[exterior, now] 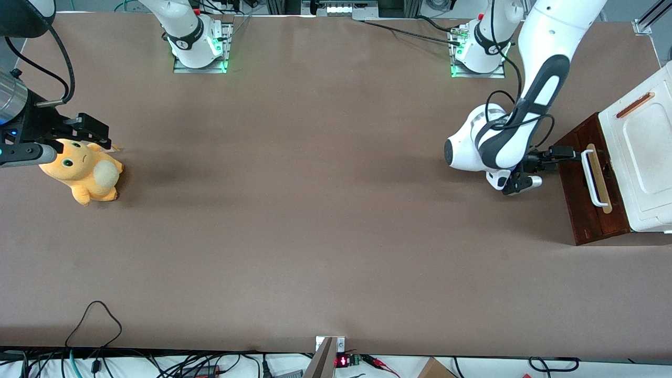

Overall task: Open lower drawer with left arm only
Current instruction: 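Move the open left gripper down to the drawer's white bar handle, then close the left gripper around the white bar handle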

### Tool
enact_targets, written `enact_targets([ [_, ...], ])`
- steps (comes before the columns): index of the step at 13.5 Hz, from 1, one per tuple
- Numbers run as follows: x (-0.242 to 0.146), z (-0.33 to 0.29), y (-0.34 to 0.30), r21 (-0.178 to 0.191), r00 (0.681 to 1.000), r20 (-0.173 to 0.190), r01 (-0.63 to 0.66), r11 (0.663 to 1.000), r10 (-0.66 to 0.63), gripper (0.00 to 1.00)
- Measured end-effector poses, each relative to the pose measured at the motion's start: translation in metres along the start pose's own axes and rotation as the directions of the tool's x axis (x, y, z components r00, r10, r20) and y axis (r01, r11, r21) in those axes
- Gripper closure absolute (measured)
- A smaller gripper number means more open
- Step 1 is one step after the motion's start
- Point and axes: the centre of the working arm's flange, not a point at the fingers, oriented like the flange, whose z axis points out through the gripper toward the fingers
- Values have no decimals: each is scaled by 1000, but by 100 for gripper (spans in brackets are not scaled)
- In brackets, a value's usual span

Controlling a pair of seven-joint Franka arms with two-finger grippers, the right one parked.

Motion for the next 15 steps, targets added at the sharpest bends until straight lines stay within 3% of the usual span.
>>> enact_targets([
  [1,-3,3,10,20,1000,2,4,1000,-4,5],
  [4,5,23,18,91,998,-54,16,996,-11,5],
  [5,11,36,16,102,998,-54,23,994,-17,6],
  [7,16,55,13,101,999,-36,29,994,-25,7],
  [9,17,59,17,100,999,-30,23,995,-20,21],
  [15,22,64,25,100,999,-35,16,995,-12,32],
])
